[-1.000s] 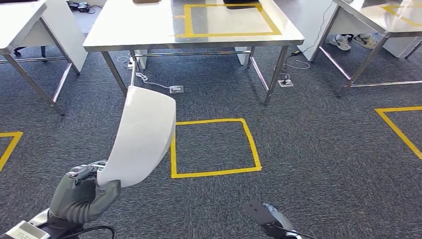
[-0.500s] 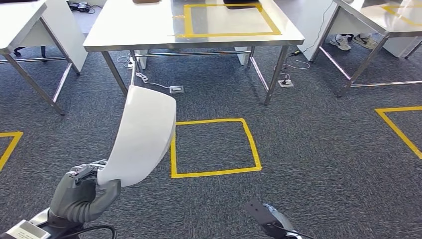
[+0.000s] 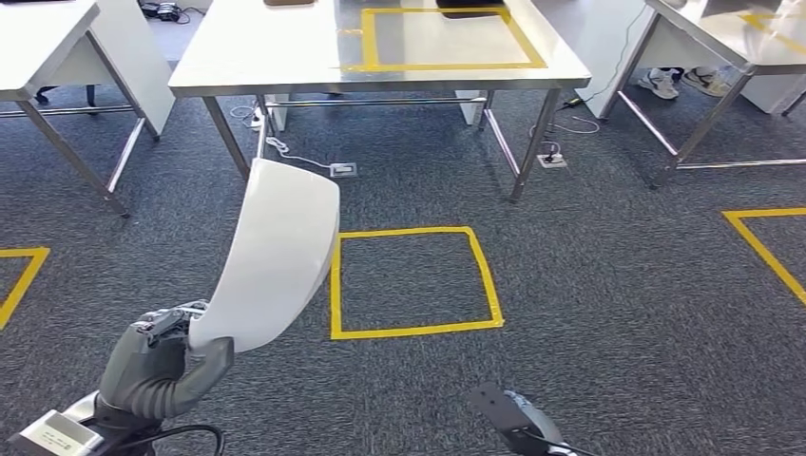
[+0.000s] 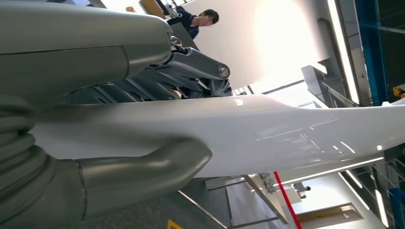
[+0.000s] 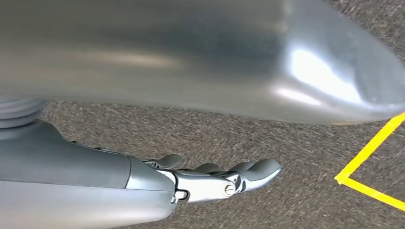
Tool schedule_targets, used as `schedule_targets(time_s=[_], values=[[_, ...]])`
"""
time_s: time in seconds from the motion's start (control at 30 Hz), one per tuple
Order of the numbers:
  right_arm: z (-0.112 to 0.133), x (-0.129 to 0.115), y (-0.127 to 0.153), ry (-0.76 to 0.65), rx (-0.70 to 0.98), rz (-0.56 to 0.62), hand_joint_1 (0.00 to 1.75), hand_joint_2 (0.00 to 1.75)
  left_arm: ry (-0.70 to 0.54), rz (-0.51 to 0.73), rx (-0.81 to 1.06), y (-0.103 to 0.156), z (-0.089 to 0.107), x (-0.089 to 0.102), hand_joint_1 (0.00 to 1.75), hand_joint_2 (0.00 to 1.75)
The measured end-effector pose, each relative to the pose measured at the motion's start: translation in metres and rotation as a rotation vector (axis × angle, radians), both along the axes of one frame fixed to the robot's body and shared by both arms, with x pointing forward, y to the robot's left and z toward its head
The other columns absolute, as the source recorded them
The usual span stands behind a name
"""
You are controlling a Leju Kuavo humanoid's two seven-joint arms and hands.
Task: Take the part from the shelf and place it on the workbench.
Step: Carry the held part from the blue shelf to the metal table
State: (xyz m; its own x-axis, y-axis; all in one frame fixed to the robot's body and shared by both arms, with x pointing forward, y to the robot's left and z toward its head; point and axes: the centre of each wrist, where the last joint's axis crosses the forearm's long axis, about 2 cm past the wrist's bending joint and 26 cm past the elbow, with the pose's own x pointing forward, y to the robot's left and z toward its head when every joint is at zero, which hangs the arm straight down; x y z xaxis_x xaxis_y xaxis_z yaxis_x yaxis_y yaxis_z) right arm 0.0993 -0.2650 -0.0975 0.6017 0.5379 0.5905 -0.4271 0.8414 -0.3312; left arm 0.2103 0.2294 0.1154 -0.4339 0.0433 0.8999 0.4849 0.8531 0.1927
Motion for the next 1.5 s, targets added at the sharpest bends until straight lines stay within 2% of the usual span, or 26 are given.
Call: schedule_targets(time_s=[1.5], values=[[-0.002, -0.009, -0.005, 0.0, 0.003, -0.011, 0.0, 0.0, -0.008, -0.002, -0.01, -0.002, 0.003, 0.0, 1.75, 1.75]])
